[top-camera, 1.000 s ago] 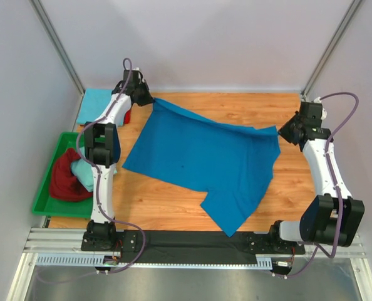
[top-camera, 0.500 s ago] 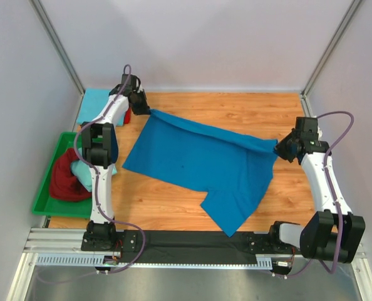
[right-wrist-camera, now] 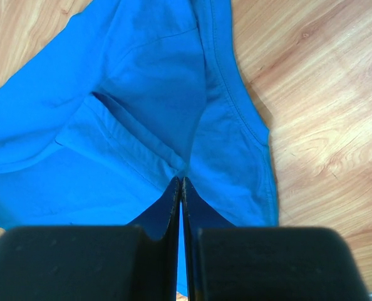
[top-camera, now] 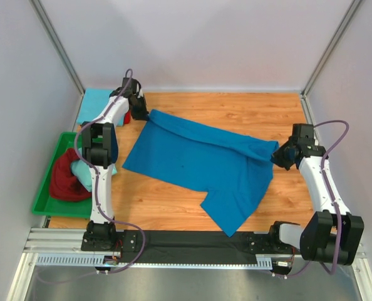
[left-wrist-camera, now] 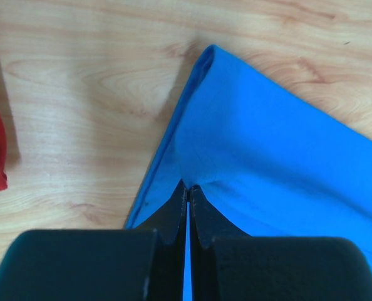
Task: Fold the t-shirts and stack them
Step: Fold the tshirt
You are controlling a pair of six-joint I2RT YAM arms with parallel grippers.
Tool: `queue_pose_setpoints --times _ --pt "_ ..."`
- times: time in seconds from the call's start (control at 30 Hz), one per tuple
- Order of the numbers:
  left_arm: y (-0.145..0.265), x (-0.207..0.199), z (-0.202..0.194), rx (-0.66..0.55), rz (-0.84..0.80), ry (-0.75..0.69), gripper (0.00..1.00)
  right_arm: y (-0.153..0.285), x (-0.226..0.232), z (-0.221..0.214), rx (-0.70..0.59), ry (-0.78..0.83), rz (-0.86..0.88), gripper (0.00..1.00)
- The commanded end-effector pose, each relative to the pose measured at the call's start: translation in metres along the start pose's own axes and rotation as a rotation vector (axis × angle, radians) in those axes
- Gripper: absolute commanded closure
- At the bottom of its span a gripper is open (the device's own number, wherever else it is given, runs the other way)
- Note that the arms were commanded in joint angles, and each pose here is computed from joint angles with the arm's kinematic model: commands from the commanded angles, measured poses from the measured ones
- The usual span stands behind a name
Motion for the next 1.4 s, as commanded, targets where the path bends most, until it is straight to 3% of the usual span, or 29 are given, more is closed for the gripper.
queue_pose_setpoints --times 0.0,0.1,0.17,0.2,0.27,0.3,0.4,0.47,0.5,0.6,0.73,1.0,1.1,1.3,1.37 --pt "0.021 0.0 0.007 -0.026 0.016 -0.023 1.0 -0.003 0.0 -0.001 0.009 0.0 -0.004 1.0" --pt "0.023 0.003 0.005 -0.016 0.054 -0.019 1.0 -0.005 -0.004 -0.005 0.038 0.015 -0.025 1.0" --pt "0.029 0.006 -0.002 0.02 0.101 -0.005 0.86 -0.004 -0.012 -0.012 0.097 0.054 -0.056 0.91" --pt "0.032 0.008 -0.007 0.038 0.131 0.005 0.77 -0.003 -0.014 -0.014 0.118 0.066 -0.068 0.73" --pt "0.047 0.009 -0.013 0.036 0.177 0.036 0.65 0.001 -0.019 -0.018 0.153 0.079 -0.098 0.6" --pt "0.058 0.008 -0.018 0.021 0.173 0.037 0.61 0.001 -0.019 -0.017 0.144 0.072 -0.109 0.48" --pt "0.068 0.008 -0.027 -0.015 0.197 0.042 0.43 -0.007 -0.011 0.005 0.04 0.047 -0.089 0.3" --pt "0.078 0.002 -0.021 -0.066 0.178 0.036 0.39 -0.02 0.0 0.028 -0.032 0.01 -0.025 0.3" --pt "0.08 0.0 -0.018 -0.084 0.171 0.028 0.39 -0.038 0.002 0.033 0.004 -0.009 -0.036 0.31" --pt "0.076 -0.012 -0.004 -0.109 0.106 -0.004 0.48 -0.057 0.023 0.062 -0.019 0.014 -0.019 0.32" --pt "0.049 -0.035 -0.005 -0.037 -0.065 -0.027 0.56 -0.099 0.023 0.081 -0.005 0.104 -0.135 0.31" --pt "0.046 -0.054 -0.052 0.058 -0.036 -0.074 0.57 -0.136 0.025 0.088 0.052 0.149 -0.153 0.3" --pt "0.049 -0.051 -0.077 0.101 0.017 -0.059 0.61 -0.146 0.022 0.085 0.067 0.136 -0.168 0.38" --pt "0.047 -0.036 -0.119 0.193 0.067 -0.007 0.62 -0.17 0.023 0.096 0.032 0.165 -0.186 0.68" --pt "0.045 -0.035 -0.129 0.24 0.061 0.025 0.64 -0.177 0.031 0.106 0.01 0.189 -0.169 0.74"
Point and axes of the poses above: each gripper's point midway between its finger pads, its own y axis back along the fingers, its own x axis along the line the jaws close on, z = x × y, the point moved 9 cm from there along y, back along the fingers, and after that the axes turned 2 degrees about -y, right-handed, at the moved point
